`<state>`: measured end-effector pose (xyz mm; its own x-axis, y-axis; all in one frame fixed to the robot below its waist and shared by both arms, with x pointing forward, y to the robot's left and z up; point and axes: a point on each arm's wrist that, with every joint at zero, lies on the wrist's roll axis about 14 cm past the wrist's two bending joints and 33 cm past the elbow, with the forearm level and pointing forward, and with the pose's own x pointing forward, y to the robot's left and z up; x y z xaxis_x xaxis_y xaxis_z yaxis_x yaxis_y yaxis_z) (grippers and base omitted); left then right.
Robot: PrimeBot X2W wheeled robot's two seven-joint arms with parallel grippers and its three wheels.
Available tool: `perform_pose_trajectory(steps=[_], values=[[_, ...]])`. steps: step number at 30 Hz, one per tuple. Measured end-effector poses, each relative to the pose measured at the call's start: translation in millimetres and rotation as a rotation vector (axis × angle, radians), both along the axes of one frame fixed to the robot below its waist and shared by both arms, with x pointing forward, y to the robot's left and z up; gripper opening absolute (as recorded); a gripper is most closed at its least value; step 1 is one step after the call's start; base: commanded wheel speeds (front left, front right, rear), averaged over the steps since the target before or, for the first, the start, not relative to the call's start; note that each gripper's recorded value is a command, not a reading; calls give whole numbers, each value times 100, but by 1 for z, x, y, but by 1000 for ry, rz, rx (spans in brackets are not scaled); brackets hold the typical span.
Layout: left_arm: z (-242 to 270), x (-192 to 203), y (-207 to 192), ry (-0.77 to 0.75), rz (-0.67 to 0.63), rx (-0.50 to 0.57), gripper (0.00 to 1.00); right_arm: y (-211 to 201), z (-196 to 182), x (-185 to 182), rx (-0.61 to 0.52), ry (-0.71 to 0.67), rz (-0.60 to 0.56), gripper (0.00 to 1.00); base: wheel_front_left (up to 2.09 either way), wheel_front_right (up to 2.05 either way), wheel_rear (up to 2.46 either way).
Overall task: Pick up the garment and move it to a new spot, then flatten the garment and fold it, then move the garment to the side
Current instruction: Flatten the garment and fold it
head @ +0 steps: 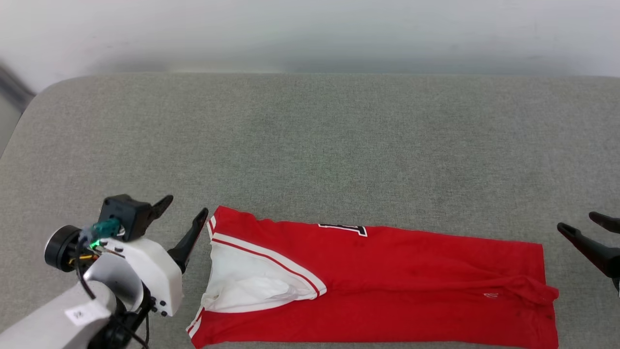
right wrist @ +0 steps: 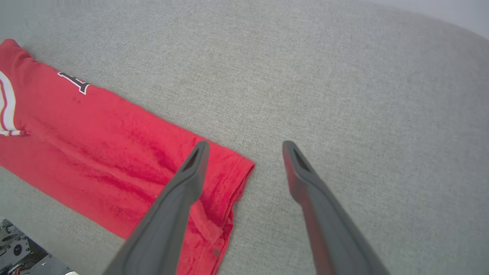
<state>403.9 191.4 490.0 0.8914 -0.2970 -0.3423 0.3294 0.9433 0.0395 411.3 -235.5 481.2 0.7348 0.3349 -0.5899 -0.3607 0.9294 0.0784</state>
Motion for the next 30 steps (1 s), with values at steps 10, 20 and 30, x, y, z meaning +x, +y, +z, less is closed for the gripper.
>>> perform_pose_trajectory(steps=[10,20,30], values=[[8,7,16,-223,233,-49,100,-2,-58,-21,131,236,-134,100,0,0,0],[26,3,26,-375,355,-40,100,33,-104,-44,203,406,-124,100,0,0,0],[29,-15,25,-437,423,-47,100,58,-116,-54,261,460,-97,100,0,0,0]])
